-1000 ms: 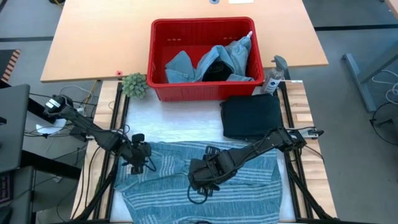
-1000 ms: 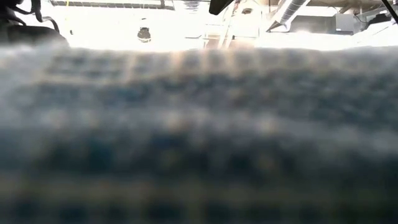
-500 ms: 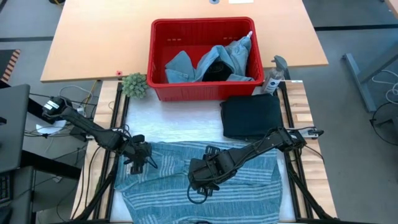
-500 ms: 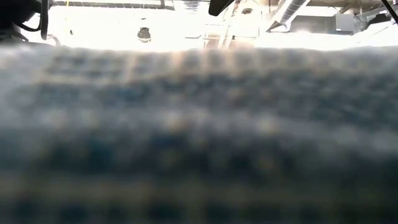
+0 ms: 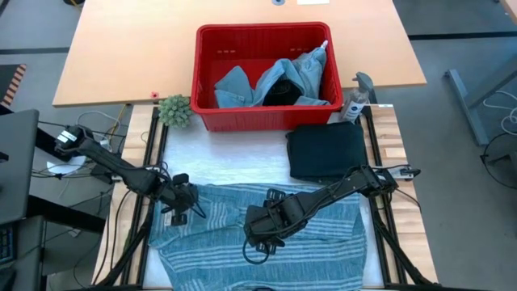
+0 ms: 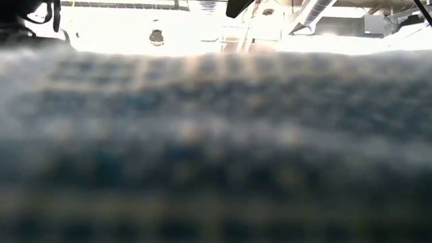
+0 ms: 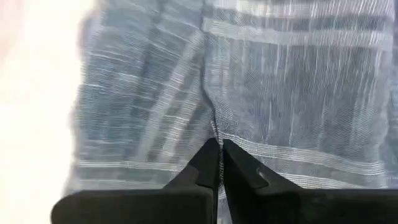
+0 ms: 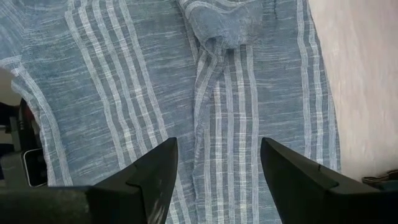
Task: Fold Laundry from Bin
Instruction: Fold the blue polo shirt
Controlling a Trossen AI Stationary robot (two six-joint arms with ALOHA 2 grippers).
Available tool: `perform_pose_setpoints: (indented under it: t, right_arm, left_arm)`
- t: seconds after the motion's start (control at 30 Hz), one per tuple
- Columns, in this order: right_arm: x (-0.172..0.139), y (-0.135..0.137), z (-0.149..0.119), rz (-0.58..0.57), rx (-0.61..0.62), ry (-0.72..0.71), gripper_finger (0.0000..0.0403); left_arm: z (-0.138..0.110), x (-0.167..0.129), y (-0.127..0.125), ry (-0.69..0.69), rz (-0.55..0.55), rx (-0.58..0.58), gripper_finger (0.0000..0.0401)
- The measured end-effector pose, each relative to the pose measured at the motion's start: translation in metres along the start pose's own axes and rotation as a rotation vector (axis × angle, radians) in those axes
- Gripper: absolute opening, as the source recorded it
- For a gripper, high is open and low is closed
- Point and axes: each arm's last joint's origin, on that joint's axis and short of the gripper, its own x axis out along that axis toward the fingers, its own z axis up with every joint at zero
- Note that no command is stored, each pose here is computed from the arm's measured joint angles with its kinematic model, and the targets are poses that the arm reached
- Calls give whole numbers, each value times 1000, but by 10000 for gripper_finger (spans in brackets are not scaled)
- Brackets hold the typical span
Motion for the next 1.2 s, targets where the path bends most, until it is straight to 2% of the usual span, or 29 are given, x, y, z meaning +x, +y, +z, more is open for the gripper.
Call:
perform_pose_setpoints:
  t: [0.27,0.6,0.8,0.97,1.1,1.2]
  right_arm:
    - [0,0,0,0,0,0,253]
    - [5,-9,7,-34,14,-16,253]
    - [11,-29,29,-46,30,-103,253]
    - [43,-48,60,-3,58,-204,253]
    - [79,-52,84,193,55,-254,246]
    - [114,-50,88,241,44,-231,229]
  left_arm:
    - [10,-27,3,39,169,4,0]
    - [-2,-24,9,131,214,-21,0]
    - [2,-24,8,59,249,-30,0]
    - [3,-24,9,43,266,-75,3]
    - [0,-24,10,64,276,-101,12]
    - [-1,-25,10,83,274,-105,17]
